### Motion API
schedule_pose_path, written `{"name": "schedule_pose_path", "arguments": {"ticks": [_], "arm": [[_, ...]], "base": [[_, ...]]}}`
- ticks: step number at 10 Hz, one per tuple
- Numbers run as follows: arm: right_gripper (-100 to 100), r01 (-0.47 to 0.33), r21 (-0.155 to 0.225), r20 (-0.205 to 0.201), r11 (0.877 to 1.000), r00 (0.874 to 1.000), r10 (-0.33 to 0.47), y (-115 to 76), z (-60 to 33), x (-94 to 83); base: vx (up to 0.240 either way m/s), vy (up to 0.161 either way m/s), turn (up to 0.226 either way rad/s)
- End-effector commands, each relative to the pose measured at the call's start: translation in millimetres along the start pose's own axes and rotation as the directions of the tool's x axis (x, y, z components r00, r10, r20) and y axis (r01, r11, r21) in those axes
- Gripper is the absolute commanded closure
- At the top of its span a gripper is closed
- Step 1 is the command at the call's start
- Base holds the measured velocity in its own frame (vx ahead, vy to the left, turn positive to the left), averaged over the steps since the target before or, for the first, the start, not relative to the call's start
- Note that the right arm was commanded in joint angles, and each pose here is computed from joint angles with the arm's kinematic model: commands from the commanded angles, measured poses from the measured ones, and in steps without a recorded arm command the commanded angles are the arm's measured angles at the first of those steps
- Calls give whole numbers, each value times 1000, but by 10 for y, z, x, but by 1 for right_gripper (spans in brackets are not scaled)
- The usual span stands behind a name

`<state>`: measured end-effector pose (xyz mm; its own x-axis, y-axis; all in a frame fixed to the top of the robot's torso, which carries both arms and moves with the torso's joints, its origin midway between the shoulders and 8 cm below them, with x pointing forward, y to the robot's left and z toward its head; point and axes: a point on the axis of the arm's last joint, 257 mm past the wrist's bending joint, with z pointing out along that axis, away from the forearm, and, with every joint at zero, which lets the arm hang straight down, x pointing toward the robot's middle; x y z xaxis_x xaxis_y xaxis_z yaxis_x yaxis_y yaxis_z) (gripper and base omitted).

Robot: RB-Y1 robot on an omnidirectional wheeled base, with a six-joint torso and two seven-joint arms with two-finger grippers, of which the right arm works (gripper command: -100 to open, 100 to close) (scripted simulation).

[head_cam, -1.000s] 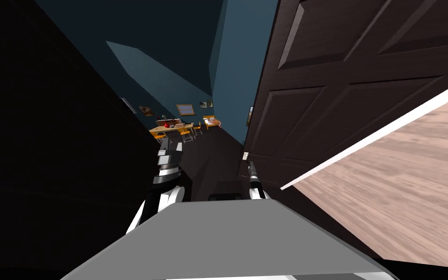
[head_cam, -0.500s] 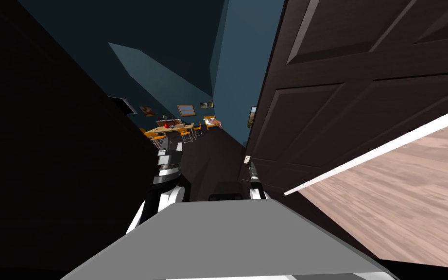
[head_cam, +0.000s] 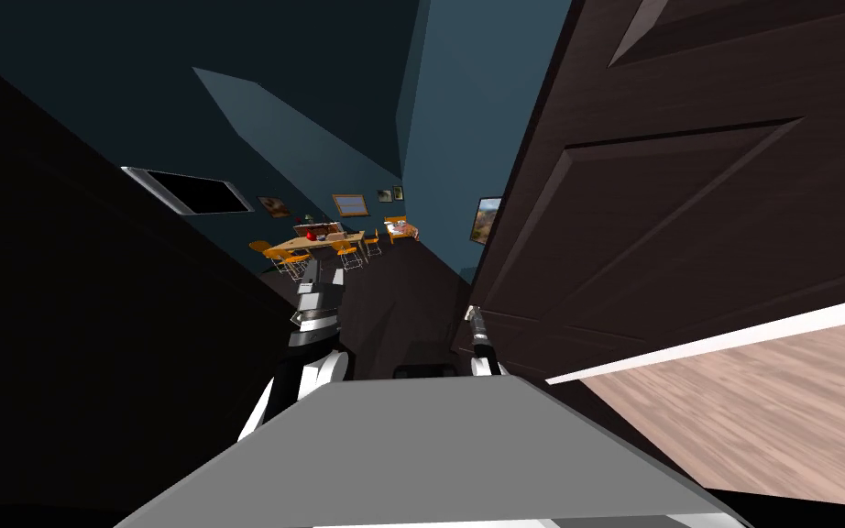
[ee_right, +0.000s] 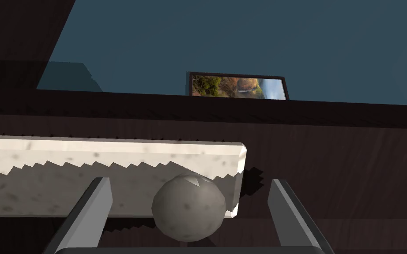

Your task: Push the door open

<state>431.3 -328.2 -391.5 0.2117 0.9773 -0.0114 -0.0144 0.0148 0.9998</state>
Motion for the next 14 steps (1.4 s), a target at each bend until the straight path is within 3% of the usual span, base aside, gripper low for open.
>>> {"name": "schedule_pose_path", "arguments": {"ticks": [1,6,14], "arm": [[100,0,1,0,1000,1000,0,1,7,-3],[100,0,1,0,1000,1000,0,1,7,-3],[100,5,12,117,1000,993,-6,2,50,-531]], "base": [[-17,7,4],[-14,2,2],[178,36,-57]]}}
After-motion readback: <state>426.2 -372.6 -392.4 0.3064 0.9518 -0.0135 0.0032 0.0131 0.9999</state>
